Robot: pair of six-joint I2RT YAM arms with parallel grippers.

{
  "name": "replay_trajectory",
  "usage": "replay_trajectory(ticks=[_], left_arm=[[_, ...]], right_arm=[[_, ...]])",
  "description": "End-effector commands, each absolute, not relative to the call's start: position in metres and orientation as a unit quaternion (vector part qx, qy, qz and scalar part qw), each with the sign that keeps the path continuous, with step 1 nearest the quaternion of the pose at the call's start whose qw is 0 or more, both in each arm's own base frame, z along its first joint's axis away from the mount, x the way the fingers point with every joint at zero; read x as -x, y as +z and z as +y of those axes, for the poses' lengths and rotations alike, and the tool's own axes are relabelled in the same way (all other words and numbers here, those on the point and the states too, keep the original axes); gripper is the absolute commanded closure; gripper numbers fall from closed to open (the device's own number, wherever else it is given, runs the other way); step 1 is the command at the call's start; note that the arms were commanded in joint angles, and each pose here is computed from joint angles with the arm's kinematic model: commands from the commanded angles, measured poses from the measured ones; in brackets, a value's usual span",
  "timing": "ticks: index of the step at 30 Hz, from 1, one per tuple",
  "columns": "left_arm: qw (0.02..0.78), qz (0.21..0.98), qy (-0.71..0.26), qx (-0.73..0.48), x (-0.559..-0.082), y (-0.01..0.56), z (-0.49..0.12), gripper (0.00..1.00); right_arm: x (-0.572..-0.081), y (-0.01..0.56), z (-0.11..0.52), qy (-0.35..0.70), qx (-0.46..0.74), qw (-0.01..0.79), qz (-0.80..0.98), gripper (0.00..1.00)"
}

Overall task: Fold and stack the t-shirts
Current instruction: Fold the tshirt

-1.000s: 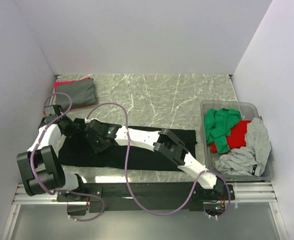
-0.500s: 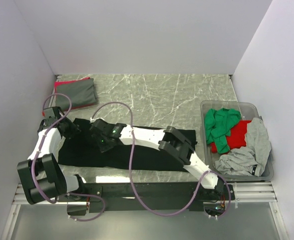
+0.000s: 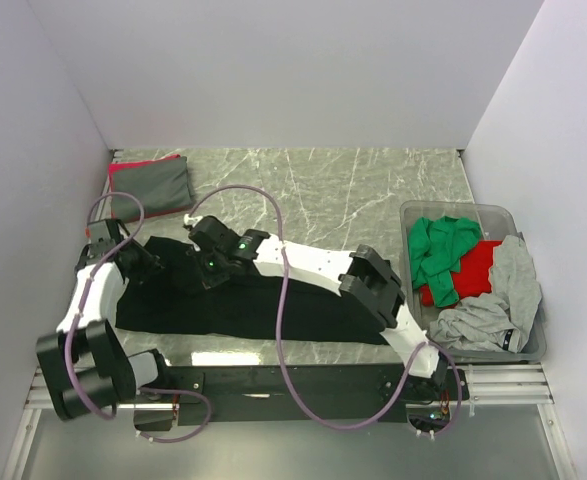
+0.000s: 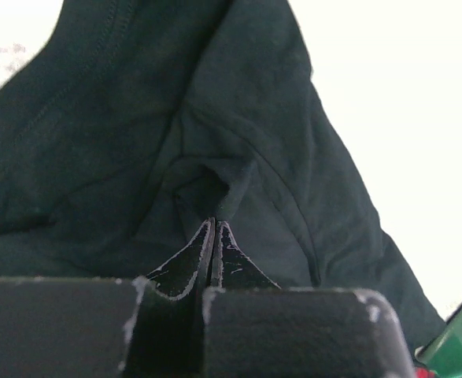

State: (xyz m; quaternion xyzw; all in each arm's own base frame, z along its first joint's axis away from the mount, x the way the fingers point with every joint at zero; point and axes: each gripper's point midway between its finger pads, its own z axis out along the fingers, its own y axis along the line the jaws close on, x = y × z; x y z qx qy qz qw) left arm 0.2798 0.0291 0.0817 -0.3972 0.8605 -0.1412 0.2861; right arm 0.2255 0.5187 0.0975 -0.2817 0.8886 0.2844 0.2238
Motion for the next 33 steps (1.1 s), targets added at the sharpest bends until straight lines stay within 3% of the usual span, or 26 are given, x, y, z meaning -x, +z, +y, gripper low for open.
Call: replay_trajectory(ticks=[1,9,20,33], left_arm=[[0.31,0.858,-0.131,0.387,-0.304,0.089,0.042,1.0],[0.291,0.867,-0.135,0.382,-0.325,0.075,0.047,1.0],[0.277,0.875,-0.136,0.372,-0.326,0.063,0.046,1.0],[0.271,0.874,-0.151,0.374,-0.326,0.057,0.04,1.0]], right_arm=[[-0.229,0.109,0.547,0.318,0.296,0.234,0.87,0.96],[-0.233,0.082,0.564,0.315,0.296,0.215,0.876,0.79],[-0.227,0.059,0.569,0.31,0.293,0.198,0.882,0.71],[-0.216,0.047,0.569,0.299,0.307,0.193,0.883,0.53]])
